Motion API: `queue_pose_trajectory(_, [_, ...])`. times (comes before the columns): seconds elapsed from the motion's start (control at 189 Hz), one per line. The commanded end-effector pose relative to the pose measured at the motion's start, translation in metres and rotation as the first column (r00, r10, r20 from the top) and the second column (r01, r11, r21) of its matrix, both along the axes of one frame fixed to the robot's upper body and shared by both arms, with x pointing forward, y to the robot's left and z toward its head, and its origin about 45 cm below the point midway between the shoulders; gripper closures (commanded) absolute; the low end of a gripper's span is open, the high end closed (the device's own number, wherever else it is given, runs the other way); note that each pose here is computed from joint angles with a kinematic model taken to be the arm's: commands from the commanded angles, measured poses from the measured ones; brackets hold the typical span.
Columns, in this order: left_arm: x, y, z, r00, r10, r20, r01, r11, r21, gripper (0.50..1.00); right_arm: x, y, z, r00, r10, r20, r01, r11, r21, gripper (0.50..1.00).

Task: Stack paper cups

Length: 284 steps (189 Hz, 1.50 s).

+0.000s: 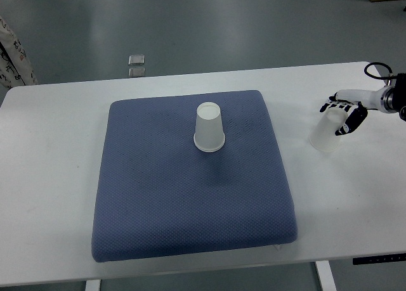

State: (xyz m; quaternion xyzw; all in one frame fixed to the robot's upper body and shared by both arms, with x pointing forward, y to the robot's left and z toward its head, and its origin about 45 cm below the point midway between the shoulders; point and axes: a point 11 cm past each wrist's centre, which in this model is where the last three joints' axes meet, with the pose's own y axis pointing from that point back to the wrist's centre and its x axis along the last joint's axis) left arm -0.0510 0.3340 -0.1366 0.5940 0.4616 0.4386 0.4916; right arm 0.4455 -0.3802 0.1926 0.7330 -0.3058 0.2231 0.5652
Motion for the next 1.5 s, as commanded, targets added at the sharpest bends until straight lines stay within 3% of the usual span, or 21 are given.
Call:
queue_pose_trajectory(0.0, [0.0,0.0,0.0,1.0,0.0,0.0,0.0,1.0,0.0,0.5,0.001,0.002,0.0,1.0,0.006,0.0,-0.006,1.0,-0.003,0.812])
queue_pose_trajectory(0.19, [0.0,0.0,0.0,1.0,0.0,0.0,0.0,1.0,0.0,0.5,0.002,0.006,0.001,1.0,0.015,-0.001,-0.015,1.0,-0.001,0.881])
queue_pose_trajectory(0.312, [0.0,0.0,0.0,1.0,0.0,0.0,0.0,1.0,0.0,0.5,0.005,0.006,0.007,1.0,0.018,0.008,-0.018,1.0,0.001,0.883])
queue_pose_trajectory(0.385, [0.0,0.0,0.0,1.0,0.0,0.0,0.0,1.0,0.0,0.5,0.016,0.016,0.03,0.998,0.045,0.05,-0.046,0.999,0.029,0.881])
queue_pose_trajectory(0.554, [-0.001,0.0,0.0,1.0,0.0,-0.001,0.0,1.0,0.0,0.5,0.019,0.041,0.066,0.986,0.154,0.064,-0.16,0.981,0.111,0.879])
queue_pose_trajectory(0.919, [0.0,0.0,0.0,1.0,0.0,0.0,0.0,1.0,0.0,0.5,0.028,0.15,0.151,0.896,0.408,0.175,-0.436,0.884,0.169,0.877])
queue_pose_trajectory(1.098, [0.0,0.0,0.0,1.0,0.001,0.0,-0.001,1.0,0.0,0.5,0.025,0.21,0.175,0.84,0.514,0.176,-0.541,0.818,0.195,0.875])
queue_pose_trajectory(1.389, [0.0,0.0,0.0,1.0,0.0,0.0,0.0,1.0,0.0,0.5,0.018,0.26,0.171,0.783,0.603,0.15,-0.622,0.767,0.158,0.871])
queue_pose_trajectory(1.494, [0.0,0.0,0.0,1.0,0.0,0.0,0.0,1.0,0.0,0.5,0.022,0.255,0.16,0.796,0.592,0.129,-0.605,0.784,0.136,0.871])
